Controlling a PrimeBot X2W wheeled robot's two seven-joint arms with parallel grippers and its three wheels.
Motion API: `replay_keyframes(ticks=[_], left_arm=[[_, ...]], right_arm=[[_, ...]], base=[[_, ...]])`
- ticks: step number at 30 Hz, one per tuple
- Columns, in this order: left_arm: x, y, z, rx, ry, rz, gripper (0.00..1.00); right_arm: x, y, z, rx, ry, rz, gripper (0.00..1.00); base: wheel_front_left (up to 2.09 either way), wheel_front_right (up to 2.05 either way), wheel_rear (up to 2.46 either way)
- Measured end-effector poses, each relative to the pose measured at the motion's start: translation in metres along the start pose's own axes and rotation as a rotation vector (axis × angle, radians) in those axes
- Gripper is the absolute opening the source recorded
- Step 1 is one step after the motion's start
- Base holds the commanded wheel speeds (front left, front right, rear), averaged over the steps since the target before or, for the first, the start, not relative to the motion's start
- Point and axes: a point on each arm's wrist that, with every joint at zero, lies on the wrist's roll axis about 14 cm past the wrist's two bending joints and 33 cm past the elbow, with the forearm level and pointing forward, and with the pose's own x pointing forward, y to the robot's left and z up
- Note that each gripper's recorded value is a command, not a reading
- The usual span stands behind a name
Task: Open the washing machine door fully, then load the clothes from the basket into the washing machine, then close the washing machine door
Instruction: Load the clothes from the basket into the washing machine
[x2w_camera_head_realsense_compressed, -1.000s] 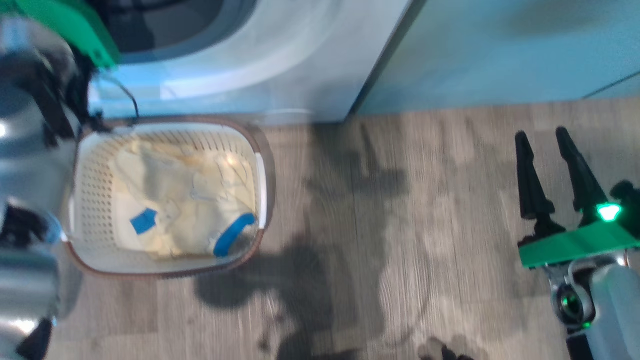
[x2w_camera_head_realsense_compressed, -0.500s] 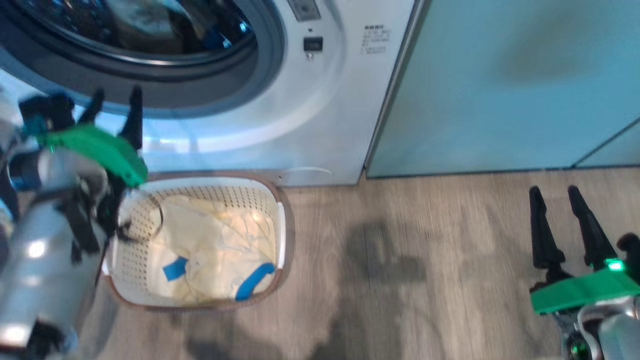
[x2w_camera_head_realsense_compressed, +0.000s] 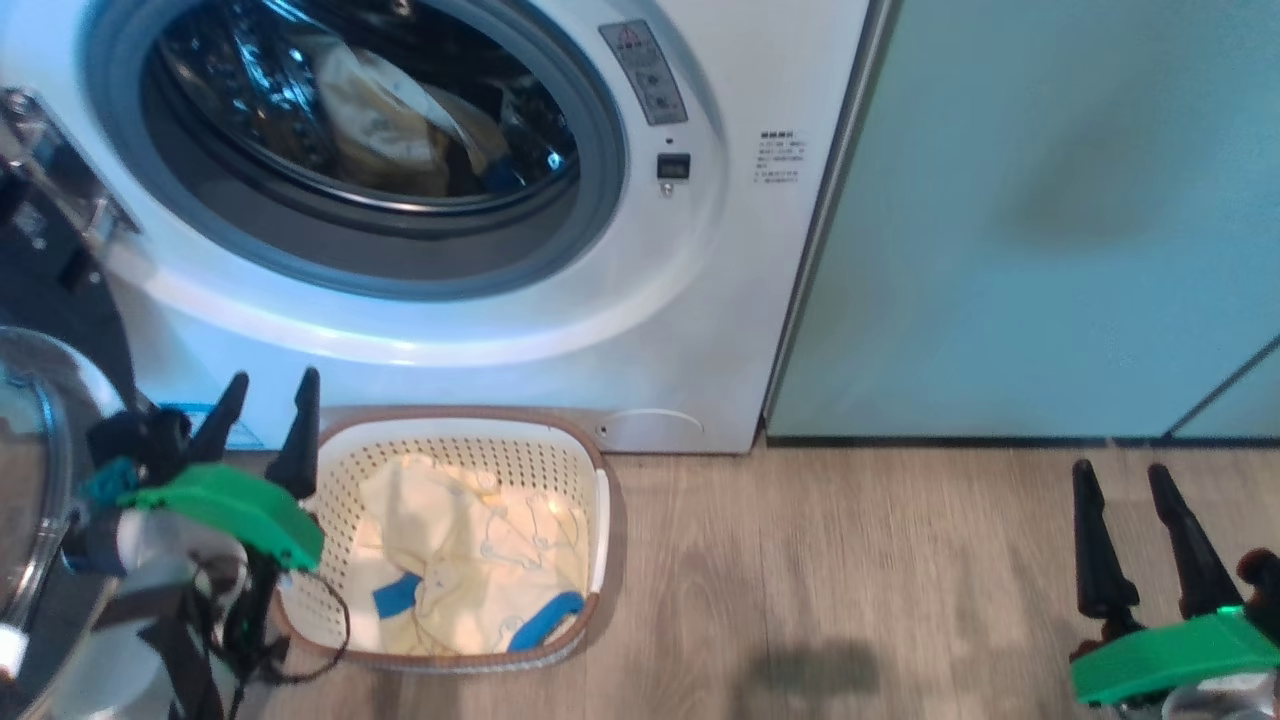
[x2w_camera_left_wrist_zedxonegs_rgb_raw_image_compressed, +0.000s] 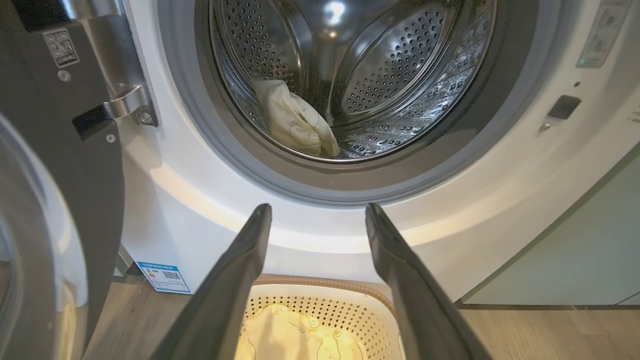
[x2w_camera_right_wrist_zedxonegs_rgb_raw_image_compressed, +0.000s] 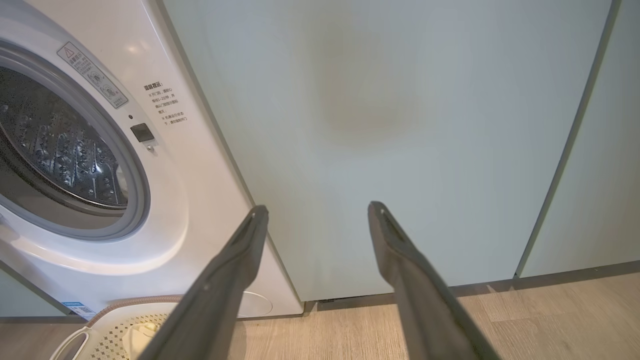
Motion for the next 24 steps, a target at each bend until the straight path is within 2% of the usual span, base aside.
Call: replay_keyframes(ticks=[11,24], left_arm=[[-0.06,0.014,0.016,-0.011,-0.076,0.06,1.0],[-0.084,0.013,0.014,0.02,-0.074,0.053,1.0]], right_arm=[[-0.022,0.0,0.01,-0.003,-0.037,0.0,1.0],[-0.028,0.01,0.011,-0.013,-0.042,0.029,1.0]], base=[[0.0,0.0,0.0],[0.0,0.0,0.0]])
